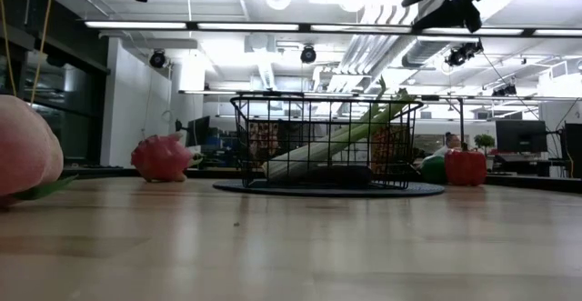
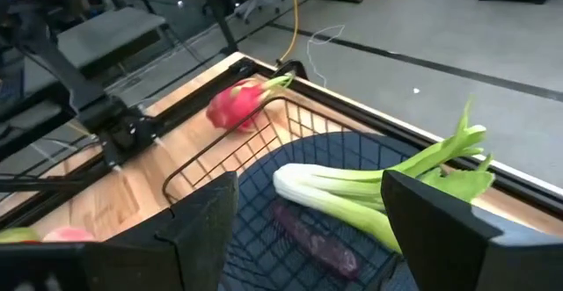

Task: Build produce basket
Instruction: Put the bell pepper into the wire basket

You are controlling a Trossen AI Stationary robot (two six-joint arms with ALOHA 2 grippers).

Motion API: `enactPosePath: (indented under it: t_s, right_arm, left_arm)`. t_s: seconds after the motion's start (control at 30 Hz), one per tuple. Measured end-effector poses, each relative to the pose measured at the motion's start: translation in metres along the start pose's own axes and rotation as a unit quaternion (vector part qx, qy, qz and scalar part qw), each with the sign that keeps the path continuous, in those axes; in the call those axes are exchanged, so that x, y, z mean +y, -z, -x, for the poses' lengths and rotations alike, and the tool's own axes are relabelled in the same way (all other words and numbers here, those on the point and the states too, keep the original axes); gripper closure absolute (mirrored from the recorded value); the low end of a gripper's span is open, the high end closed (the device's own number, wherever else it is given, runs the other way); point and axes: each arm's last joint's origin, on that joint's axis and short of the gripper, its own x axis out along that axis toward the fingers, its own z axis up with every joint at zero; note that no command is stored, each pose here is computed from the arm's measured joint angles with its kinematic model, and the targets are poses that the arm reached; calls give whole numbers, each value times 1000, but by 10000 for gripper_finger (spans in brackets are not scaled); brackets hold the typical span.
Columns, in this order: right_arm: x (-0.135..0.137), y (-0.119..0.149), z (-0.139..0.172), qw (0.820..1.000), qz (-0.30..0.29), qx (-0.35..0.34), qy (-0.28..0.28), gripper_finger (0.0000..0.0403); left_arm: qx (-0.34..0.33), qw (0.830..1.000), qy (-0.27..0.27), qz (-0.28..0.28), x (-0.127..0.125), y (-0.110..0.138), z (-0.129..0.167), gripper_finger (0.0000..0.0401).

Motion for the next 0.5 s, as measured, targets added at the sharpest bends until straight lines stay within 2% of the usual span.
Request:
enactPosePath:
  t_s: [0.33, 0.4, 0.5]
  right_arm:
    - [-3, -2, -2, 1000, 2, -4, 19, 130]
    - [-5, -3, -2, 999, -13, -14, 42, 130]
    - [-13, -4, -6, 992, -70, -32, 100, 130]
  left_arm:
    - [-1, 1000, -2, 0, 0, 0, 0, 112]
    - [-1, 1000, -2, 0, 0, 0, 0, 112]
    - [-1, 1000, -2, 0, 0, 0, 0, 112]
